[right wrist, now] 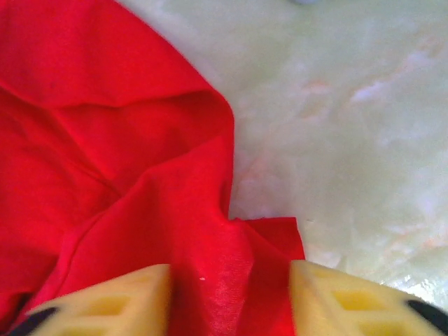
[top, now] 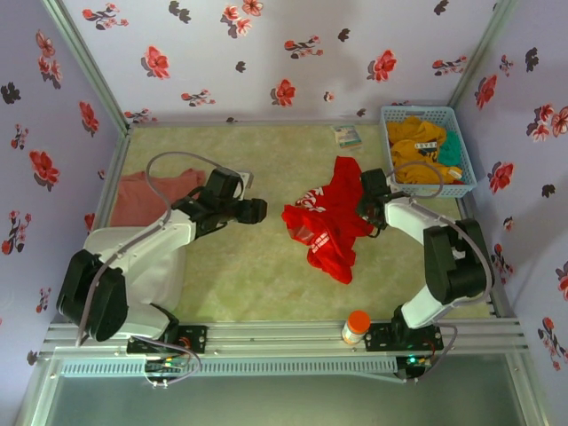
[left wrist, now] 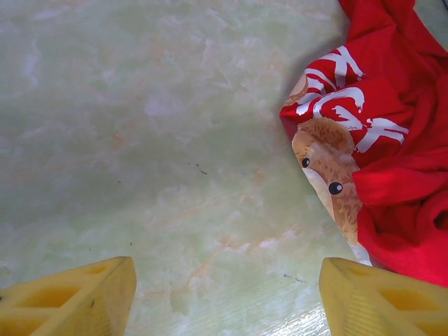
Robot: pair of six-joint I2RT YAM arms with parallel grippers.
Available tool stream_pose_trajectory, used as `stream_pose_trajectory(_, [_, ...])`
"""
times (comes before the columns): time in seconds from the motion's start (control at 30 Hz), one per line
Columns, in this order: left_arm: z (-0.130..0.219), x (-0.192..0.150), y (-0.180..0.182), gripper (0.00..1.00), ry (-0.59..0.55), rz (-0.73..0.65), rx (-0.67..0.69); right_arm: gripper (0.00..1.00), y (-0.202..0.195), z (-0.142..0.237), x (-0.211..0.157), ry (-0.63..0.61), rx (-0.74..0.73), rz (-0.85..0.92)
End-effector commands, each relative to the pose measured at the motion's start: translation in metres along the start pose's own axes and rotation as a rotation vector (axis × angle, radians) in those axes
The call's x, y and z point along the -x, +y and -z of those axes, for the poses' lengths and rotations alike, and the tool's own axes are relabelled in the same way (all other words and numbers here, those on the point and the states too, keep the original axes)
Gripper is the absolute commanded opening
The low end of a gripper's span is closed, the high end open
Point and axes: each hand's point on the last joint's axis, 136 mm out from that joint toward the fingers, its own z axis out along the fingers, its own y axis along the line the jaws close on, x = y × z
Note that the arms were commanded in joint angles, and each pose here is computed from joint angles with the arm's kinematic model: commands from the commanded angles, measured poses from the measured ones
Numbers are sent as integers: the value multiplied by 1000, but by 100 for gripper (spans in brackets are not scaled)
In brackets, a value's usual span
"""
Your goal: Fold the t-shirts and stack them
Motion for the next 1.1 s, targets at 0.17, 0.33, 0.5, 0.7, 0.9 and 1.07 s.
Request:
stream_pose_trajectory(0.17, [24,6,18,71,-65,54,22,2,54,38,41,-122,81,177])
stream_pose_trajectory(0.33, [33,9,40,71,-75,110,53,3,115,83,45,-201,200,372])
stream_pose_trajectory(0.5, [47,17,57,71,-104,206,34,3,181,119,26,-219,386,495])
stream_pose_trajectory(0.7, [61,16,75,70,-135,243,54,4,267,162,-19,-155,670,563])
stream_pose_trajectory(0.9, [72,8,91,69,-159,288,104,5,334,175,-75,-47,818,587])
stream_pose_trajectory(1.07, [84,-5,119,68,-156,335,253,8,373,174,-121,65,907,593])
